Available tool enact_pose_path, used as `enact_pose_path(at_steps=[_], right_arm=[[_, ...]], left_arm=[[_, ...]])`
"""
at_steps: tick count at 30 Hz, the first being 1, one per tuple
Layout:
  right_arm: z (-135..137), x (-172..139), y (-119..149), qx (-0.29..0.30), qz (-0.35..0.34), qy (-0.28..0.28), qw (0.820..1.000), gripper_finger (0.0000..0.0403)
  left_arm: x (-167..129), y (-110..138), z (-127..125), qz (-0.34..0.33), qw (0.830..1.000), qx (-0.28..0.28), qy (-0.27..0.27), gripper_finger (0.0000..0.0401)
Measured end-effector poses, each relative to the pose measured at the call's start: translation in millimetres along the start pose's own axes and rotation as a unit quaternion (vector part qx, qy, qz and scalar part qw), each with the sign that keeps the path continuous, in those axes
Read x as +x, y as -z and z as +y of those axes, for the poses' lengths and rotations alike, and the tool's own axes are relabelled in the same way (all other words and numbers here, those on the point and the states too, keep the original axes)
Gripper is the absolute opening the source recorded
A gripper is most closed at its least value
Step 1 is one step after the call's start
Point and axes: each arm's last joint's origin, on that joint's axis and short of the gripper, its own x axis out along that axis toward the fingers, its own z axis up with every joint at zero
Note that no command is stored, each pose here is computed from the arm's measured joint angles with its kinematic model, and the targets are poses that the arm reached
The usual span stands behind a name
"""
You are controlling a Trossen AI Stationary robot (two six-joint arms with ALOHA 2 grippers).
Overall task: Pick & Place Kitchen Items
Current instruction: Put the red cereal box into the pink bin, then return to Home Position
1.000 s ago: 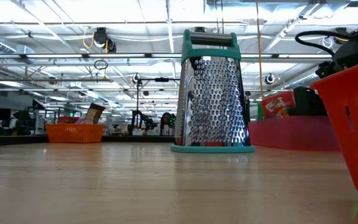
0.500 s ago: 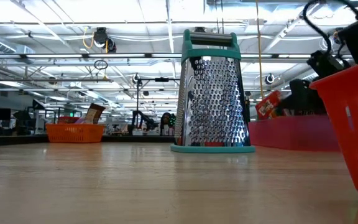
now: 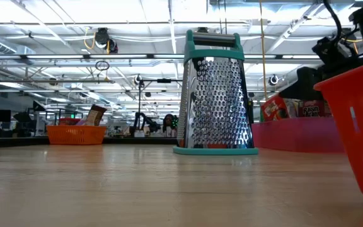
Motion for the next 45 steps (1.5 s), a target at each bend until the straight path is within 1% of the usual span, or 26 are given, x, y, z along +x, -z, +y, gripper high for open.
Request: enact_pose_path(at_steps=[4,11,17,20,22,23,27,28,30,32,35,37,40,43,45], right_arm=[[-1,-5,-7,-0.013,-0.016,0.016,1.0,0.0182],[-2,-16,-28,0.003,-0.047,-0.012,0.999,0.0166],[-4,-31,-48,0.029,-0.076,-0.054,0.995,0.0164],[-4,-41,-53,0.013,-0.084,-0.088,0.992,0.0162],[-1,-50,-56,-0.009,-0.089,-0.117,0.989,0.0159],[1,-55,-62,-0.006,-0.093,-0.135,0.986,0.0158],[4,-78,-76,0.015,-0.101,-0.21,0.972,0.0146],[4,-84,-78,0.01,-0.104,-0.231,0.967,0.0143],[0,-96,-81,-0.022,-0.117,-0.266,0.957,0.0135],[-5,-106,-81,-0.042,-0.113,-0.284,0.951,0.0128],[-16,-120,-81,-0.045,-0.089,-0.308,0.946,0.0119],[-24,-128,-79,-0.036,-0.089,-0.348,0.932,0.0113],[-34,-133,-76,-0.017,-0.1,-0.411,0.906,0.0105],[-39,-131,-69,0.013,-0.114,-0.453,0.884,0.0095],[-40,-129,-70,0.037,-0.128,-0.475,0.87,0.0089]], left_arm=[[0,0,0,0.0,1.0,0.0,0.0,0.0218],[0,0,0,0.0,1.0,-0.001,0.0,0.0218],[0,0,0,0.0,1.0,0.012,0.0,0.0218],[0,0,1,-0.004,1.0,0.016,-0.014,0.0218],[0,0,1,-0.007,0.999,0.017,-0.027,0.0218],[0,0,1,-0.008,0.999,0.023,-0.03,0.0218],[1,1,7,0.005,0.999,0.025,-0.043,0.0218],[2,2,10,0.009,0.999,0.021,-0.049,0.0218],[2,1,15,0.015,0.998,0.019,-0.057,0.0218],[-3,-1,20,0.019,0.997,0.021,-0.076,0.0218],[-17,-7,26,0.013,0.993,0.013,-0.116,0.0218],[-28,-7,30,0.004,0.991,0.008,-0.13,0.0218],[-44,7,38,-0.016,0.992,0.0,-0.125,0.0218],[-61,30,50,-0.049,0.992,-0.012,-0.114,0.0218],[-71,46,59,-0.08,0.992,-0.016,-0.099,0.0218]])
